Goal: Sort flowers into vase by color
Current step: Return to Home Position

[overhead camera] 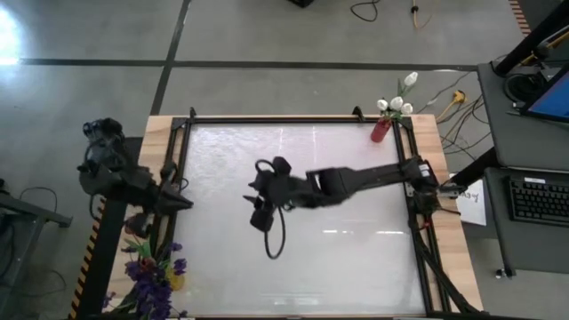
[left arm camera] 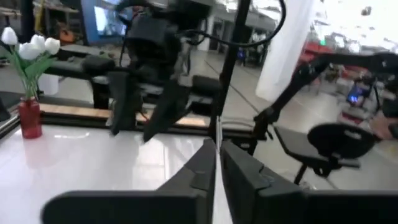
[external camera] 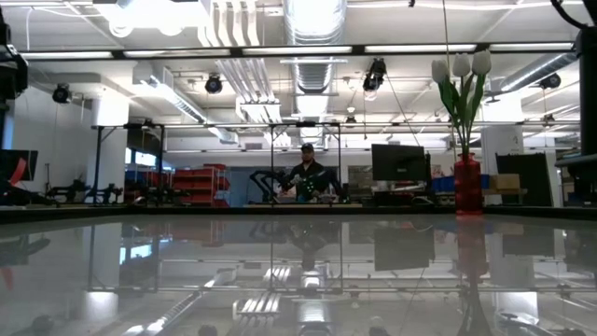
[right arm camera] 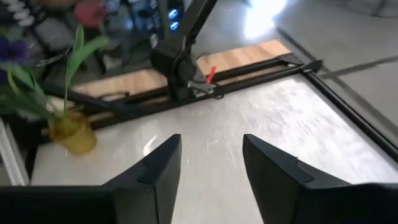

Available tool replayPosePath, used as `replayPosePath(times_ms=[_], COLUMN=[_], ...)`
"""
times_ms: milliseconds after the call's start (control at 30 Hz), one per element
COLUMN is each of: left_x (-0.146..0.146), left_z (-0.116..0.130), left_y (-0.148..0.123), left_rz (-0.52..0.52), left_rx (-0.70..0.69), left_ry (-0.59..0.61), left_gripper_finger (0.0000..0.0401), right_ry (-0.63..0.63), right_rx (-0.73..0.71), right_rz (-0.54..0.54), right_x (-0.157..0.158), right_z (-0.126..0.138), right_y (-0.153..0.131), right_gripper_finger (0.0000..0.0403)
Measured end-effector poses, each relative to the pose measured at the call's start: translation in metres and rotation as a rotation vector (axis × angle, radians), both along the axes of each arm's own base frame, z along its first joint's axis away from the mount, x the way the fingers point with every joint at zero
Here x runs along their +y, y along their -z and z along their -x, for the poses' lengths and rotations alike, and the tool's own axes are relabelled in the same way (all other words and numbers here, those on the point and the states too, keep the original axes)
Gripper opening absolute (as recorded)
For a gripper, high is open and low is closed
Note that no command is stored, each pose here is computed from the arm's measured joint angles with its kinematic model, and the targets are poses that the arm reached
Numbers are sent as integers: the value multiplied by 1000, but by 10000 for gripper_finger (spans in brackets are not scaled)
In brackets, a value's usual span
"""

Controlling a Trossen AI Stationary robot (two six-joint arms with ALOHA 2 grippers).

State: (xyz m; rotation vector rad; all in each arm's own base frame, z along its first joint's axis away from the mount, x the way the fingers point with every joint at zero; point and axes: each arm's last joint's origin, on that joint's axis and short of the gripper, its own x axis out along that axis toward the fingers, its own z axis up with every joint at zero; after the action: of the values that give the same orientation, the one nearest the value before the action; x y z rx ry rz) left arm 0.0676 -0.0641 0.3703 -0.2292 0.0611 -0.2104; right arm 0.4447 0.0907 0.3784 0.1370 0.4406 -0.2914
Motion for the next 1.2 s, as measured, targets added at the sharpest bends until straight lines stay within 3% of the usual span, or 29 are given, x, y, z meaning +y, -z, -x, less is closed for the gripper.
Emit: replayPosePath(times_ms=[300,467,600,833,1000,1200], left_x=[-6,8,22,33,32,50], left_z=[-44,-66,-67,-62,-64,-78], left_y=[35,39,32,44,53,71], left_rz=[76,12,-15,-26,18,72], left_rx=[62,81,40,19,-48,-109], left_ry=[-146,-236,-324,-383,-262,-263], left_gripper_finger=[1,0,0,0,0,0], right_ry=[-214,-258,-288,-293,-271,-253], right_rx=[-37,-65,-83,-96,-155,-239], right_rz=[19,44,74,85,84,67], right_x=[-63,-90,-103,-120,-123,-120], right_z=[-17,-19,-10,24,60,106], right_y=[0,-2,-10,-19,-14,-4], right_gripper_finger=[108,77,55,27,18,18])
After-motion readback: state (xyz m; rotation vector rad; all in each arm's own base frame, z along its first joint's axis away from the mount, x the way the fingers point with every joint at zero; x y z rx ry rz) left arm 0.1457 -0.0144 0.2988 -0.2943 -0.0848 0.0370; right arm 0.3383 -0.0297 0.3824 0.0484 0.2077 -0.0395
